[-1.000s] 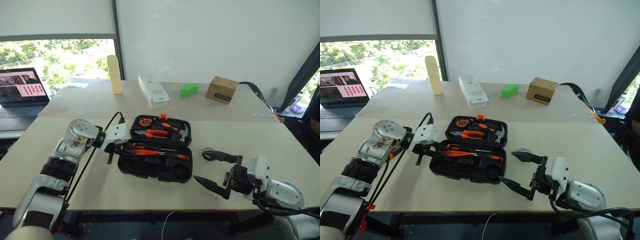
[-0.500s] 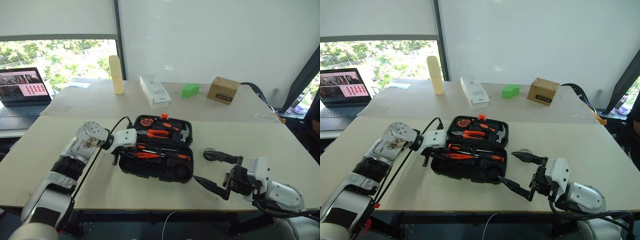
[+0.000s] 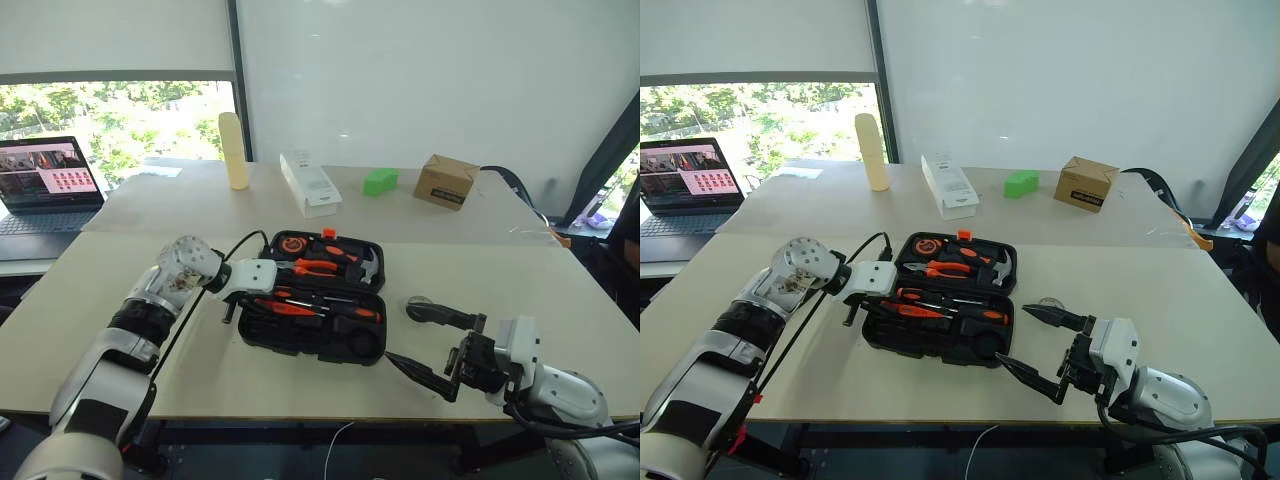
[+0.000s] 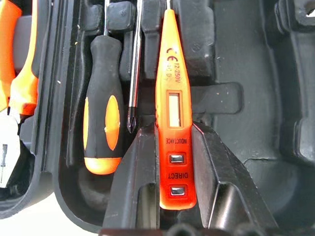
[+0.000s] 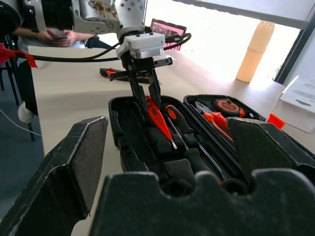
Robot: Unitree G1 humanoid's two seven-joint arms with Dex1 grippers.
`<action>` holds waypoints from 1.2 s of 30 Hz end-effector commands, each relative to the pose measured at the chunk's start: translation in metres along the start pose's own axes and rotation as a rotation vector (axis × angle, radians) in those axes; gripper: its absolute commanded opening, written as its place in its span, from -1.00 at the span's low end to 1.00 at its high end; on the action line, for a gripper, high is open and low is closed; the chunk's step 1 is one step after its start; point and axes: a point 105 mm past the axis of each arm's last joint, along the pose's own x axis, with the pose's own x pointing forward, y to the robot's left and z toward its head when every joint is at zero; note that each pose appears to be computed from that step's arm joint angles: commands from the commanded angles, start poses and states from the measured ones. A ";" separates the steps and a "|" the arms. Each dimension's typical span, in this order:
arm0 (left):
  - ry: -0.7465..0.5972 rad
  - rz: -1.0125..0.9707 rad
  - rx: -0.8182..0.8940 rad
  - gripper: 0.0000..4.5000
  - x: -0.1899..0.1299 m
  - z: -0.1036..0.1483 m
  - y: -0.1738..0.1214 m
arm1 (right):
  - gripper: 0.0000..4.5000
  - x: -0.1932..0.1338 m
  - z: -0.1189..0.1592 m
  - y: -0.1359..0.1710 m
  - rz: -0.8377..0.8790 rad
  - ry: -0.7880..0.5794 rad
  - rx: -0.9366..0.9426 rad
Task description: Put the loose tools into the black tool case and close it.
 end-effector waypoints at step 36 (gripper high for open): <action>-0.172 0.133 -0.137 -0.98 -0.001 0.009 0.010 | 1.00 0.004 0.003 -0.003 0.010 -0.038 -0.006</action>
